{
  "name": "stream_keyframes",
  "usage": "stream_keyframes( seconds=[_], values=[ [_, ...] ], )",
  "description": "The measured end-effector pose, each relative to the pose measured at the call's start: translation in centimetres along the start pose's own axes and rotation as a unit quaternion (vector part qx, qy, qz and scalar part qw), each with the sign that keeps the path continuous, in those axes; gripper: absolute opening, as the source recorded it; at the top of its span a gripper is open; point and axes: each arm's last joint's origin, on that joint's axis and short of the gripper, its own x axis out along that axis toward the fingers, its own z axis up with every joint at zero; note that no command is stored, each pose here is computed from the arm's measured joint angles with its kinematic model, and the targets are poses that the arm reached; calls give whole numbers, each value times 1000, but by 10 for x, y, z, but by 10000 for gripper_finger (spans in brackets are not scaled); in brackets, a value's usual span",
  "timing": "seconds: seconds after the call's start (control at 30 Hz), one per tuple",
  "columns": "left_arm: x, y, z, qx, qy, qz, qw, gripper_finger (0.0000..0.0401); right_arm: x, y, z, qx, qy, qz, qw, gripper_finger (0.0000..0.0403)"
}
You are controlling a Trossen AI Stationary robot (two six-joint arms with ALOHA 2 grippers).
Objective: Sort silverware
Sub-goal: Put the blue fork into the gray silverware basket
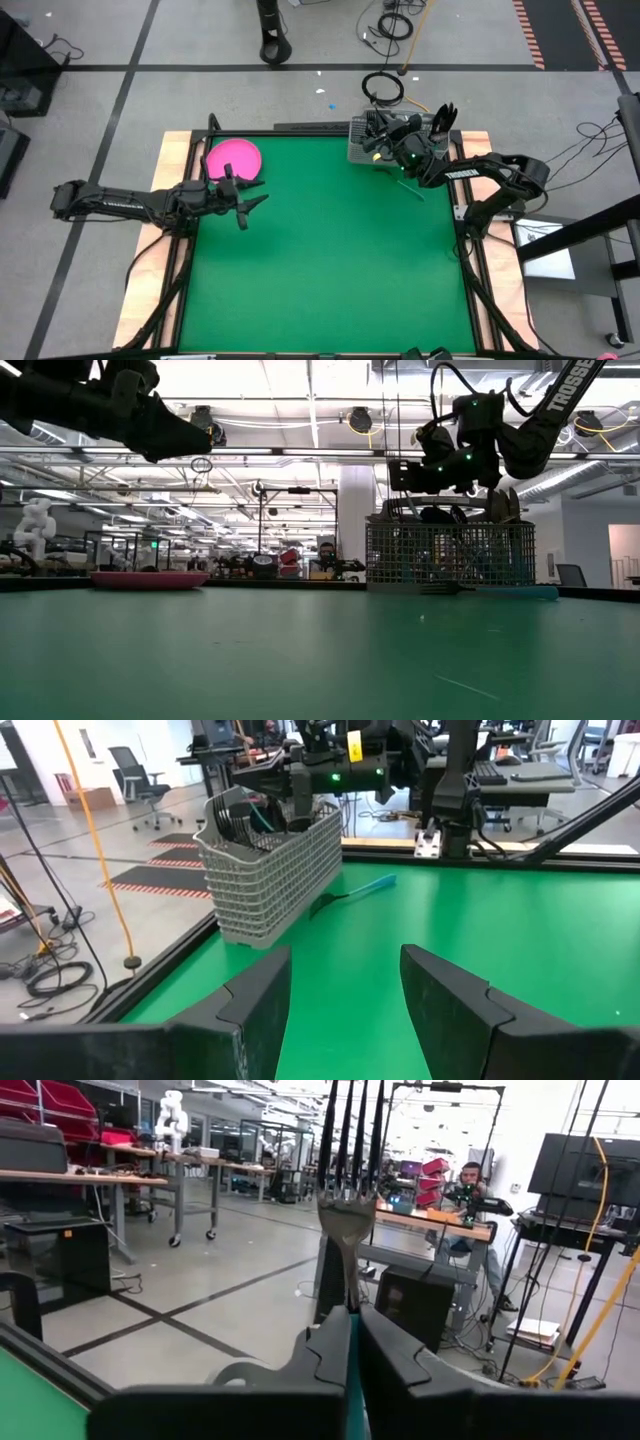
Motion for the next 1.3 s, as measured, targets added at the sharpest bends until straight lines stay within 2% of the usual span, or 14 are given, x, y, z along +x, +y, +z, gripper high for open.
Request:
stream_keyframes(
  seconds=[0.6, 0.77, 0.93, 1.07, 1.23, 1.3],
  values=[
    [1, 0, 0, -8, 0, 0, 1000, 192, -2, 4, 1, -5, -1, 8, 1000, 82],
    [1, 0, 1, -9, -4, 0, 1000, 192, -13, 13, 15, -21, -27, 31, 999, 94],
    [1, 0, 1, -9, -4, 0, 1000, 192, -34, 22, 39, -3, -39, 72, 997, 95],
    [1, -1, 1, -10, -6, -5, 1000, 192, -56, 24, 50, -6, 4, 112, 994, 94],
    [1, -1, 2, -16, -12, -15, 1000, 192, -80, 16, 56, 27, 94, 142, 985, 94],
    [1, -1, 2, -16, -12, -16, 1000, 192, -87, 12, 59, 29, 142, 160, 976, 94]
  ],
)
